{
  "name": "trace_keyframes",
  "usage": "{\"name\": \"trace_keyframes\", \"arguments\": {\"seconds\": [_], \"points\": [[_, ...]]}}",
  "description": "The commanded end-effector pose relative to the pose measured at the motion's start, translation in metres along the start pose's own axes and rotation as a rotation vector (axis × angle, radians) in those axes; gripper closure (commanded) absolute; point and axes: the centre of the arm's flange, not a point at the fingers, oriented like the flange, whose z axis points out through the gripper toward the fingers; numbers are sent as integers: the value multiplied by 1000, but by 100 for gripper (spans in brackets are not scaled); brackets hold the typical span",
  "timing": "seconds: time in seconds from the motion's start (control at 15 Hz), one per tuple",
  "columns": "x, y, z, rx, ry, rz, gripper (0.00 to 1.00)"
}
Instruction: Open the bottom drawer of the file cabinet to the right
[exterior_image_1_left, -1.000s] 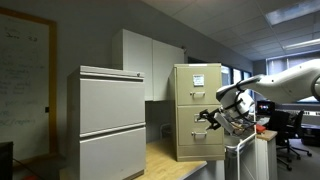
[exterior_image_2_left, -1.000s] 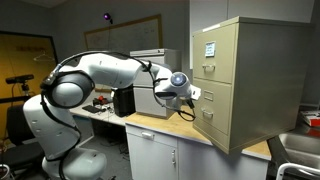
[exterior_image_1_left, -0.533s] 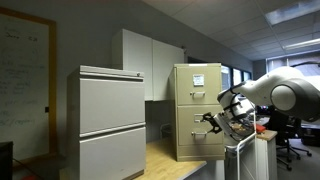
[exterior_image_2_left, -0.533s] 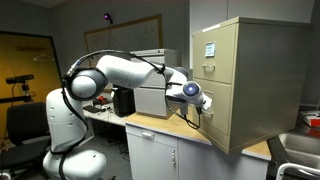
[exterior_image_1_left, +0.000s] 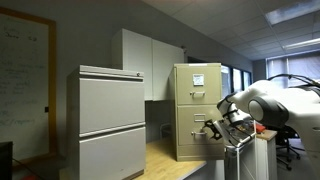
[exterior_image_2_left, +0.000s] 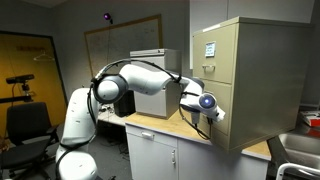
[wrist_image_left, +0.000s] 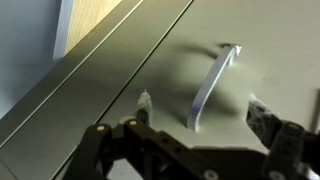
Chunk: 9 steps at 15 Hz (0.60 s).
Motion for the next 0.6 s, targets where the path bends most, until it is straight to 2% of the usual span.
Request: {"name": "trace_keyframes", "arguments": {"seconds": [0.0, 0.07, 0.13, 0.2, 0.53], "points": [[30, -5, 26, -4, -6, 33, 0], [32, -5, 31, -7, -18, 33, 25], [33, -5, 36, -16, -28, 32, 27], [34, -5, 39, -26, -35, 31, 33], [27, 7, 43, -74, -80, 12, 73]]}}
